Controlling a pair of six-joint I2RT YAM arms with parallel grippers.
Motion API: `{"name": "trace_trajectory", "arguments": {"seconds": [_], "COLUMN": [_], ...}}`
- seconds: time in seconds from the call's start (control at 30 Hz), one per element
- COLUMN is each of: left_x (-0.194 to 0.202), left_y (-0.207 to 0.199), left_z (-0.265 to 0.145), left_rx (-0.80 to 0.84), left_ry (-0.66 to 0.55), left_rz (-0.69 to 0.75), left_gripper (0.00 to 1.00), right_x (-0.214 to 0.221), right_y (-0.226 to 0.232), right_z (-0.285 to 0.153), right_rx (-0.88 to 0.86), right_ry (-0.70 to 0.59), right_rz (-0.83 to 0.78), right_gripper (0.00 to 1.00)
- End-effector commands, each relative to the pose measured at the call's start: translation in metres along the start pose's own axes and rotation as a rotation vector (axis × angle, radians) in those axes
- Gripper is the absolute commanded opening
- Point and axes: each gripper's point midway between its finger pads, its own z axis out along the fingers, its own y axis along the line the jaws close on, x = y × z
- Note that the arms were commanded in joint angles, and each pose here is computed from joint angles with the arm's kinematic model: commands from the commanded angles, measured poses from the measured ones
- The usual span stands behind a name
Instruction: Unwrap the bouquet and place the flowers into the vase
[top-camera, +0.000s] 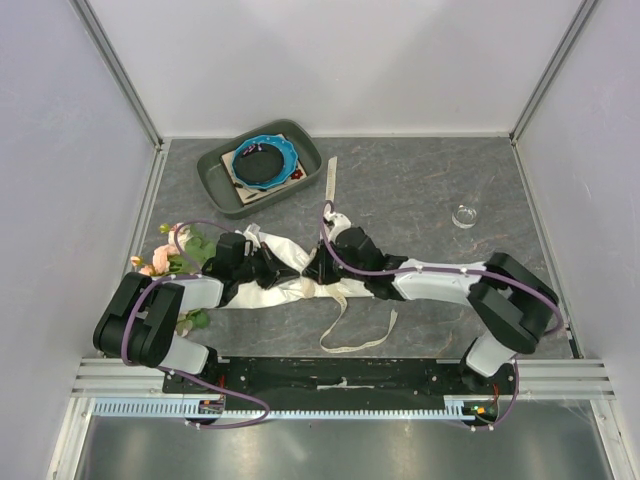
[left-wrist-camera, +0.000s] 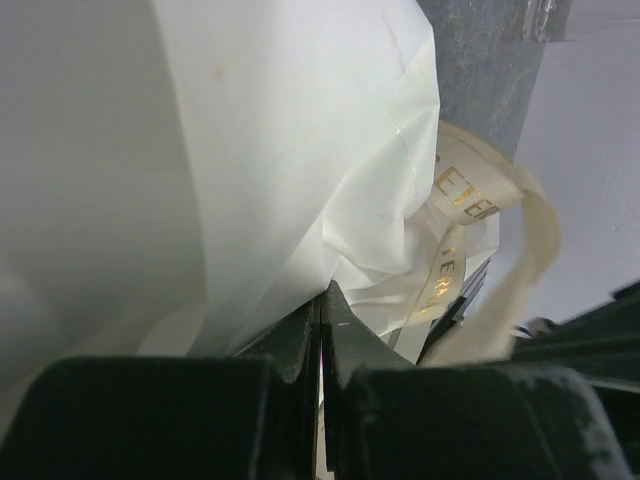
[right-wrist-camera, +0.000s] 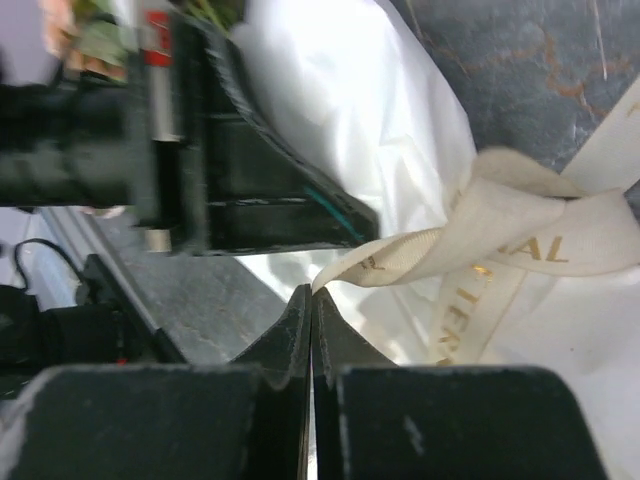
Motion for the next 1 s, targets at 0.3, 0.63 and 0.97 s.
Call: {"name": "trace_trajectory", "arguments": {"seconds": [0.3,0.63,0.97], "left_x": [0.002,0.006,0.004], "left_y": [0.037,0.044,0.027], "left_z": [-0.004,-0.002,-0.006], "left_rx": [-0.098,-0.115,-0.073], "left_ry": [-0.034,-0.019,-0.011], "left_rz": [-0.005,-0.015,-0.017], "left_gripper": [0.02,0.02,0.02], "right_x": [-0.224,-0.363,-0.465], "right_y": [0.198,0.250,0.274], "right_z": [-0.204,-0.335,-0.405], "right_rx": [-0.283,-0.090,0.022], "right_ry": [-0.512,-0.938,-1.440], "right_rz": [-0.280,-0.516,-0.692], "right_gripper": [0.00,0.00,0.00]}}
